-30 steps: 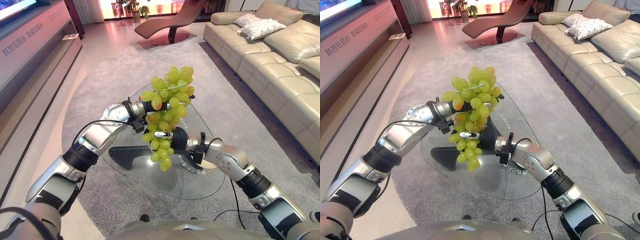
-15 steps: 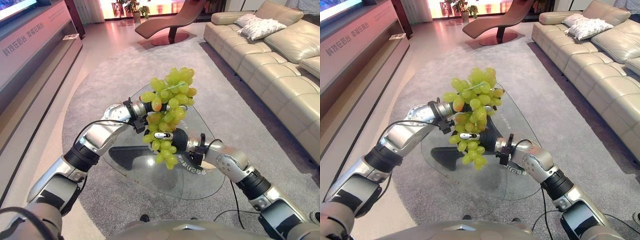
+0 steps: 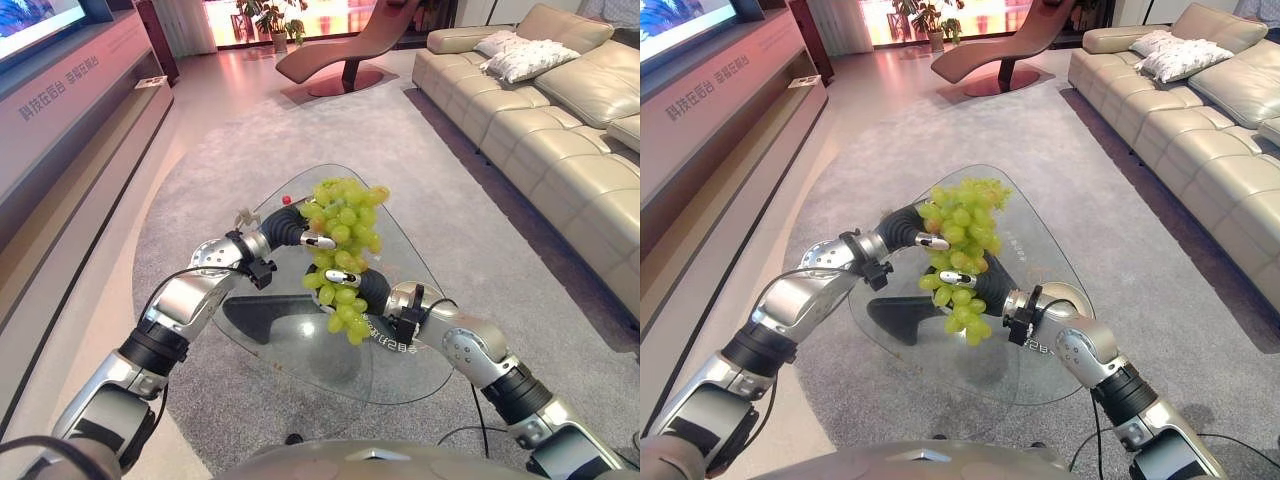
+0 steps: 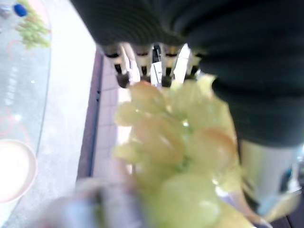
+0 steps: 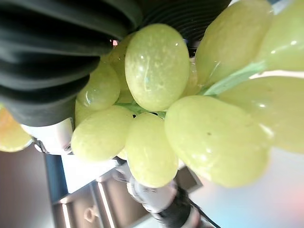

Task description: Pick up fruits into the plate

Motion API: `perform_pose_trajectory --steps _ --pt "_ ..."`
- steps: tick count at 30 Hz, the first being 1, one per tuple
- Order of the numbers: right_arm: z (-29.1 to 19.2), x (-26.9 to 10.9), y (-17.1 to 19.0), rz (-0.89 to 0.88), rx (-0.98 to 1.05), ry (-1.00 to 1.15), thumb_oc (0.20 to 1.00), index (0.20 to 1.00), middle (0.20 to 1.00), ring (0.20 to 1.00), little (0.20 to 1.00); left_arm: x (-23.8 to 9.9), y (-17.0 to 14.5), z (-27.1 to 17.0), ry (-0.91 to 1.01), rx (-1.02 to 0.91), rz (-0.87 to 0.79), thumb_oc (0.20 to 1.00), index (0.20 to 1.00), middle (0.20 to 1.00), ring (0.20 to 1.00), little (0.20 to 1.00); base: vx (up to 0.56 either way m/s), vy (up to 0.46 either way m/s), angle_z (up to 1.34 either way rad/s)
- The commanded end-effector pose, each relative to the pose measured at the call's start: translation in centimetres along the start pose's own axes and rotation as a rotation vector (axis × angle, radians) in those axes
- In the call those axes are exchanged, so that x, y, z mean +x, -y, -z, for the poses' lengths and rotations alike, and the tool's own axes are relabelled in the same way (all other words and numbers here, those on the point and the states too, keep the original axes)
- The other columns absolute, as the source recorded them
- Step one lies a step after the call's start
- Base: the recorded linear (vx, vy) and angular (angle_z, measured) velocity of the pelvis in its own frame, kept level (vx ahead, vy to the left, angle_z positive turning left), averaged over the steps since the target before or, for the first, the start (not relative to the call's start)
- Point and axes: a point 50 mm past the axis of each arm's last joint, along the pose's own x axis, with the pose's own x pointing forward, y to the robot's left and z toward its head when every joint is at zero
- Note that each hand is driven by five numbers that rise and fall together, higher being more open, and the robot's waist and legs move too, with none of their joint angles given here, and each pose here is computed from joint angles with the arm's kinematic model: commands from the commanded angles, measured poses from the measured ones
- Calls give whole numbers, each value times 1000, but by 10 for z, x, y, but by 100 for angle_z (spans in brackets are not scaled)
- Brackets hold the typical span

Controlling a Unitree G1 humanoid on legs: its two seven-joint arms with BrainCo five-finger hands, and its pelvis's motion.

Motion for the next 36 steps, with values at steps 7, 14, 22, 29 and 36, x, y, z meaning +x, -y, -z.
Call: perform_pose_trajectory --steps 7,14,22,29,36 --pt "-43 -28 20 144 -97 306 200 200 200 200 200 -38 -34 21 -63 -8 -160 1000 1000 1000 1000 1000 5 1 0" --pt "-37 -64 46 364 -133 313 200 200 200 200 200 -72 -40 62 -194 -82 -330 1000 1000 1000 1000 1000 15 -1 1" --pt "-59 -102 75 642 -307 324 200 200 200 200 200 -128 -22 149 -469 -321 -615 1000 1000 1000 1000 1000 -124 -70 1" --pt "-103 -108 96 831 -478 355 200 200 200 200 200 -157 1 203 -708 -372 -838 1000 1000 1000 1000 1000 -174 -115 6" --pt "-153 -118 118 1029 -547 385 200 200 200 200 200 -147 9 216 -830 -336 -903 1000 1000 1000 1000 1000 -129 -112 -7"
